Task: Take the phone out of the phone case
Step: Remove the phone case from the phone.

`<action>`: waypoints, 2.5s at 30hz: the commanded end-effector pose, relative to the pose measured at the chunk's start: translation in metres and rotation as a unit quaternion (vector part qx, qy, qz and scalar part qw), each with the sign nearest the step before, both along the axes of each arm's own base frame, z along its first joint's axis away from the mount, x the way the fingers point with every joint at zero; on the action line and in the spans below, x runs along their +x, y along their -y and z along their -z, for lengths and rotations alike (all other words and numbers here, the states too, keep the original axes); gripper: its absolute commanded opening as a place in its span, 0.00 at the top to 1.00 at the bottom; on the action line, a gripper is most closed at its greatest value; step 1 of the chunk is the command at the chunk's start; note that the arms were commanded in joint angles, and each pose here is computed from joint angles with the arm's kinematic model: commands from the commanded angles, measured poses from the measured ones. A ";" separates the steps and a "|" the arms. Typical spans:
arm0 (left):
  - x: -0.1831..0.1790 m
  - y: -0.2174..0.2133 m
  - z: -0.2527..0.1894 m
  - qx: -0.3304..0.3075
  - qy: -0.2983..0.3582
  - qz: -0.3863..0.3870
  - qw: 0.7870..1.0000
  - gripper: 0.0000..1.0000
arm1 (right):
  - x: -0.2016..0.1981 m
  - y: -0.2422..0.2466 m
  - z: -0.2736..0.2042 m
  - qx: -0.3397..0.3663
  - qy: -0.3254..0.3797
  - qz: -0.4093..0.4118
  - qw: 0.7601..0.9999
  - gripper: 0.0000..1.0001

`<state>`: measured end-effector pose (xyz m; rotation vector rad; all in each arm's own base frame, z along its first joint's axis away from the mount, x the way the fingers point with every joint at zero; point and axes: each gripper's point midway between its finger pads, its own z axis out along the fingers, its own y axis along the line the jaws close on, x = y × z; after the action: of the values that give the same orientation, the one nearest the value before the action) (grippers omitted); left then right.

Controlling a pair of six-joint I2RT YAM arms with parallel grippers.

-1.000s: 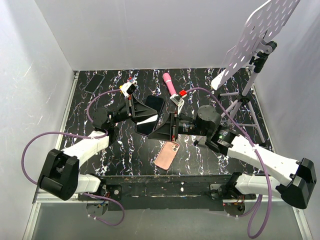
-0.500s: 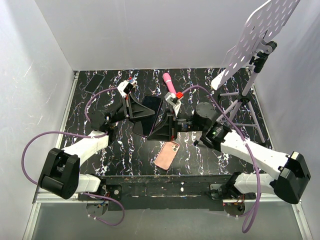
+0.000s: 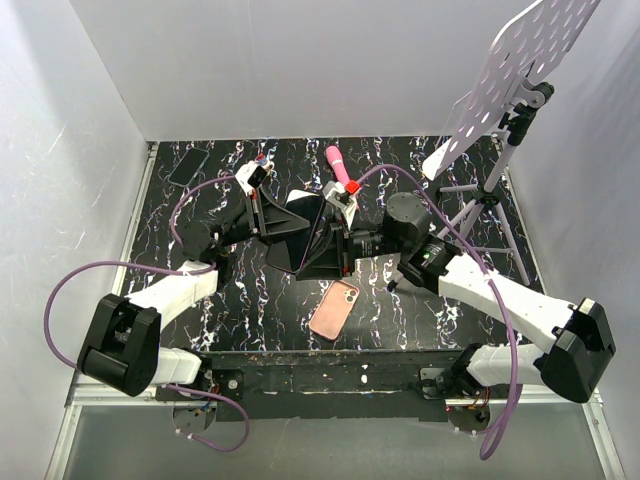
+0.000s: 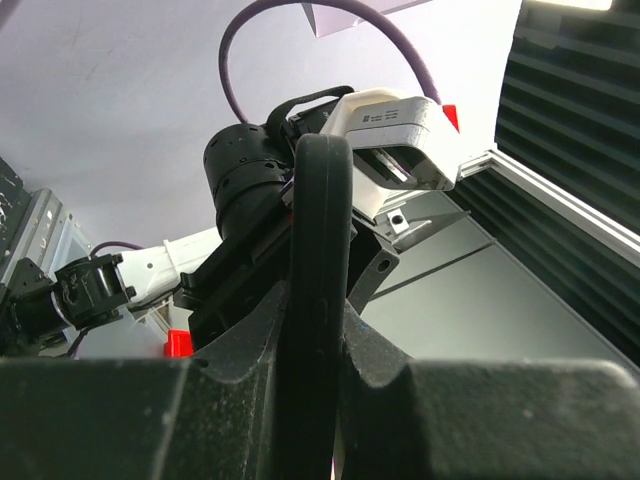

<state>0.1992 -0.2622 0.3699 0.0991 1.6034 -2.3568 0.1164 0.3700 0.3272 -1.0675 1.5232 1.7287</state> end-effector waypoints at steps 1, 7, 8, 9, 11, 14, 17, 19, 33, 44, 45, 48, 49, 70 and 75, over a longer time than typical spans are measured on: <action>-0.032 -0.001 -0.041 -0.069 -0.074 0.079 0.992 1.00 | 0.053 -0.017 0.011 -0.012 0.047 0.109 0.993 0.99; -0.034 0.001 -0.043 -0.074 -0.072 0.081 0.991 1.00 | 0.059 -0.011 0.010 -0.009 0.050 0.141 0.989 0.99; -0.034 0.002 -0.042 -0.073 -0.073 0.083 0.991 1.00 | 0.061 -0.010 0.010 -0.011 0.053 0.146 0.988 0.99; -0.035 0.002 -0.044 -0.074 -0.071 0.084 0.991 1.00 | 0.062 -0.010 0.011 -0.015 0.053 0.148 0.987 0.99; -0.036 0.003 -0.043 -0.073 -0.073 0.086 0.991 1.00 | 0.064 -0.009 0.007 -0.015 0.056 0.154 0.986 0.99; -0.036 0.003 -0.045 -0.076 -0.071 0.084 0.991 1.00 | 0.076 -0.006 0.008 -0.025 0.051 0.194 0.979 0.99; -0.036 0.002 -0.048 -0.084 -0.069 0.081 0.991 1.00 | 0.087 0.002 0.016 -0.037 0.042 0.241 0.969 0.99; -0.037 0.003 -0.049 -0.084 -0.067 0.083 0.991 1.00 | 0.095 0.009 0.024 -0.047 0.039 0.273 0.960 0.99; -0.045 0.007 -0.058 -0.086 -0.053 0.100 0.990 1.00 | 0.122 0.021 0.036 -0.101 0.070 0.336 0.934 0.99; -0.063 0.003 -0.073 -0.099 0.002 0.122 0.988 1.00 | 0.130 0.024 0.066 -0.099 0.012 0.329 0.939 0.99; -0.064 0.002 -0.075 -0.099 0.008 0.122 0.987 1.00 | 0.131 0.025 0.067 -0.097 0.007 0.328 0.940 0.99; -0.070 0.000 -0.079 -0.100 0.020 0.126 0.987 1.00 | 0.135 0.027 0.073 -0.096 -0.004 0.327 0.940 0.99; -0.071 0.000 -0.080 -0.100 0.022 0.128 0.986 1.00 | 0.137 0.028 0.075 -0.096 -0.007 0.328 0.940 0.99; -0.067 0.008 -0.064 -0.102 0.030 0.082 0.991 1.00 | 0.147 -0.004 0.052 0.001 -0.266 0.320 0.909 0.99; -0.075 0.005 -0.068 -0.103 0.032 0.084 0.991 1.00 | 0.174 0.023 0.120 -0.140 -0.202 0.445 0.861 0.99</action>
<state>0.2579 -0.2677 0.3772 -0.3271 1.4801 -2.3419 0.1869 0.3706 0.3275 -0.4159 1.8056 1.8109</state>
